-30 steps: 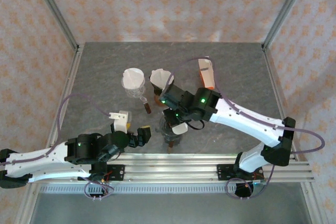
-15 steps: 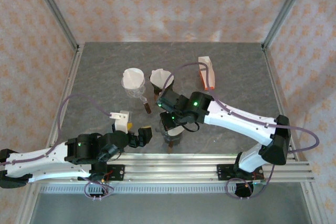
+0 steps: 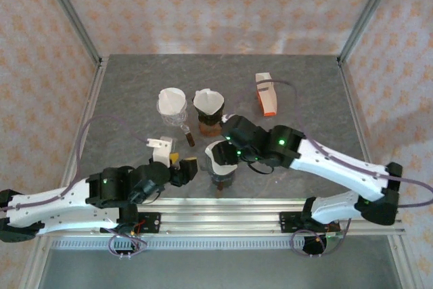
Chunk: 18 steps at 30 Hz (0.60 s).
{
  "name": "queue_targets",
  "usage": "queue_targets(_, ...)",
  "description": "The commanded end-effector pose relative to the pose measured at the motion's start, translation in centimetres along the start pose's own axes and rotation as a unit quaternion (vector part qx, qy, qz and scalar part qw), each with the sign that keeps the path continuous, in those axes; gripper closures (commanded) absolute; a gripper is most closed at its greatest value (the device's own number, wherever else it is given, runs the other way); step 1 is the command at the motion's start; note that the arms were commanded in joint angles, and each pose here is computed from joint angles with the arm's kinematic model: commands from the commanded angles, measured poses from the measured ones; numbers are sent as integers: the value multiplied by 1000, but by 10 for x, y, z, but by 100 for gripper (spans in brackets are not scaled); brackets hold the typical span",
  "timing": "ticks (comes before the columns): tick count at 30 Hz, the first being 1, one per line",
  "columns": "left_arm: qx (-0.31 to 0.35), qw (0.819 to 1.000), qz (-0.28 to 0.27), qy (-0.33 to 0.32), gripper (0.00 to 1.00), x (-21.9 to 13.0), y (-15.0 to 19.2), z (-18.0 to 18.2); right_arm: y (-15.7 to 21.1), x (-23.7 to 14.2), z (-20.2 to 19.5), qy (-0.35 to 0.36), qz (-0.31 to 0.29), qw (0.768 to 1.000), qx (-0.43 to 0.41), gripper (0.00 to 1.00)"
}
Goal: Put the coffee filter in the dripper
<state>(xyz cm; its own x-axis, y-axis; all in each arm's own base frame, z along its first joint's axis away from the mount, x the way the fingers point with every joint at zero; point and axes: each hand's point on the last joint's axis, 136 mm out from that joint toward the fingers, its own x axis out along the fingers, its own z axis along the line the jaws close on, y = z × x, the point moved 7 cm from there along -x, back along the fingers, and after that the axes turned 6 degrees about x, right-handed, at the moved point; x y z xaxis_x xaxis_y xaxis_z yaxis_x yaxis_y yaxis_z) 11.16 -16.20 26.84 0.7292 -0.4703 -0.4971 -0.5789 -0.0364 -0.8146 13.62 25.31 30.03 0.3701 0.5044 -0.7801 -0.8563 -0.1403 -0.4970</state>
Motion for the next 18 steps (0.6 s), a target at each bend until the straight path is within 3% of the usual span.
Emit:
queue_targets(1,36,999,21,1,29,6,-15,-13,-1,-7,-16,30,-52,998,14,50)
queue_targets(7,79,992,96,-35,24,42,-20,-23,10,-11,-40,69,-71,995,21,45)
queue_targets(13,76,989,124,-34,24,61,-15,-24,16,-9,-48,77,-75,994,26,43)
queue_targets(18,57,987,139,-52,33,66,-6,-11,15,-7,-50,81,-72,994,24,42)
